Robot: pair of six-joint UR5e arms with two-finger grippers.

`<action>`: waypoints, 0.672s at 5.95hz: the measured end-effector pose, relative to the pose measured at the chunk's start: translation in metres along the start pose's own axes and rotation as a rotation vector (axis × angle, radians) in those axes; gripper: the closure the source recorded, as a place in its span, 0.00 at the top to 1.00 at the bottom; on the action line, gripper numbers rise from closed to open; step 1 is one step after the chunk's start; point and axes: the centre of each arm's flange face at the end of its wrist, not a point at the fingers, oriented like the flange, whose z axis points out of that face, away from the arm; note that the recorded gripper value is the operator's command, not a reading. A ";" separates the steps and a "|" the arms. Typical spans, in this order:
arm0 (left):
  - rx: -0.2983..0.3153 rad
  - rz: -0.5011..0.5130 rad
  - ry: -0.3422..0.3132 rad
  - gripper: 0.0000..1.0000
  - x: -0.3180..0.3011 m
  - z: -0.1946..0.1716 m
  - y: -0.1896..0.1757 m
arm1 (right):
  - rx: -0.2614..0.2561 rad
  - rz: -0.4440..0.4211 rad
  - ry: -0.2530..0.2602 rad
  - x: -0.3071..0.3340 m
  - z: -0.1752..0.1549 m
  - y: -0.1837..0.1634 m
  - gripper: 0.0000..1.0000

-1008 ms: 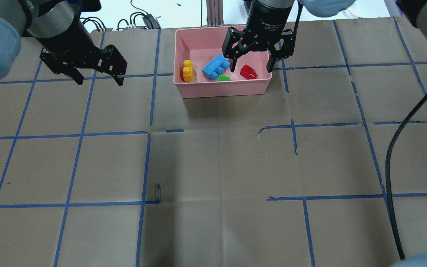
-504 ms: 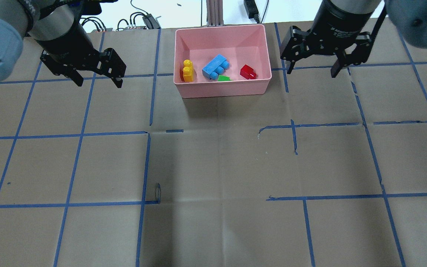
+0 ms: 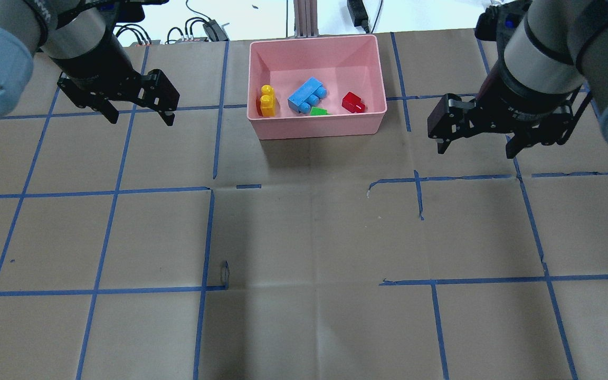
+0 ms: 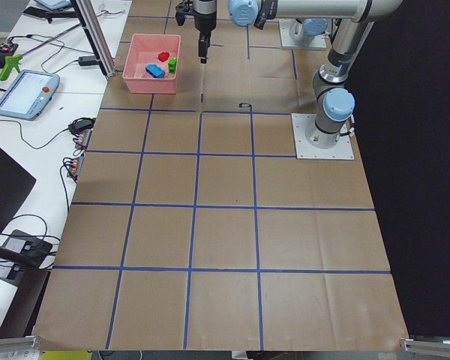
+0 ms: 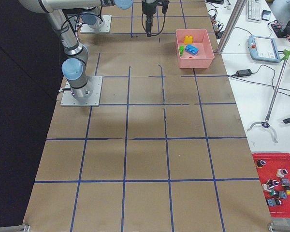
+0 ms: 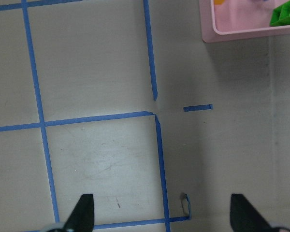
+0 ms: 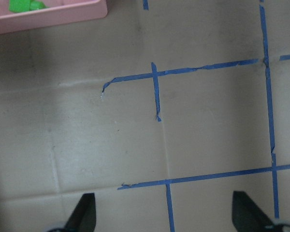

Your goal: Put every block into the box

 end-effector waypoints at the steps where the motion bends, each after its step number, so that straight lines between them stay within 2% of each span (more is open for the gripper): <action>1: 0.000 0.000 -0.001 1.00 0.000 0.000 0.000 | -0.027 -0.002 0.006 0.000 0.016 0.001 1.00; 4: -0.003 0.000 -0.001 1.00 0.000 0.000 0.001 | -0.052 0.003 0.012 -0.001 0.027 -0.010 1.00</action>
